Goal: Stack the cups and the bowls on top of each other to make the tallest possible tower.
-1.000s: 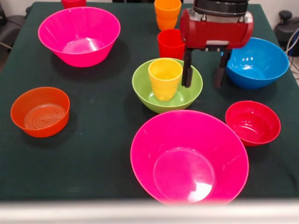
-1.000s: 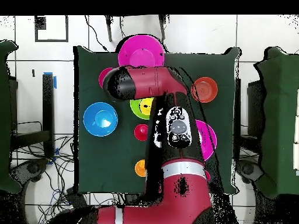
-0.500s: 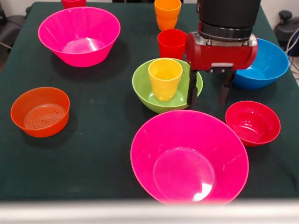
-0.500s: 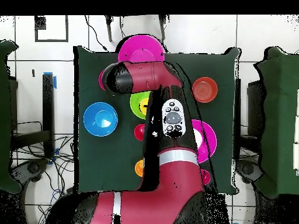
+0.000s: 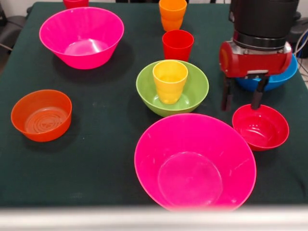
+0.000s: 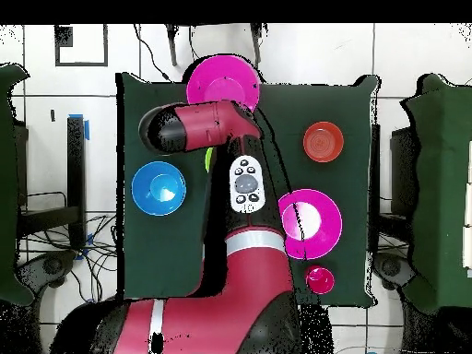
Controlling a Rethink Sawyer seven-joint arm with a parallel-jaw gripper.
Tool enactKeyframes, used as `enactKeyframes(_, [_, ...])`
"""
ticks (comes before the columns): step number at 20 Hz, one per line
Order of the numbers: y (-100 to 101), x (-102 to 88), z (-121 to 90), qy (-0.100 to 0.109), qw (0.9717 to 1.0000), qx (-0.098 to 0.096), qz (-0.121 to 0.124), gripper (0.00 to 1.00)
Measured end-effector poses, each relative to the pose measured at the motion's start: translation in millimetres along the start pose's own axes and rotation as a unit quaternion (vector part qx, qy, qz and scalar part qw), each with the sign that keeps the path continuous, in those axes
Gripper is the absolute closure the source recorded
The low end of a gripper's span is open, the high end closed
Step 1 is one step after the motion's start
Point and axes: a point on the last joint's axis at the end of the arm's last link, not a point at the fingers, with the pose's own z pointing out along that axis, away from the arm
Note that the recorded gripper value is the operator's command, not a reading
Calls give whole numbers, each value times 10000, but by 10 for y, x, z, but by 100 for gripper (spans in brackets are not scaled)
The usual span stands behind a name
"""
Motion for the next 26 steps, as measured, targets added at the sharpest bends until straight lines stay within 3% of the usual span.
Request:
enactKeyframes(6, [295, 23, -14, 30, 9999, -57, -97, 0])
enactKeyframes(14, [340, 110, 2, 129, 9999, -64, -82, 0])
enactKeyframes(26, [256, 670, 151, 695, 9976, 9, -64, 0])
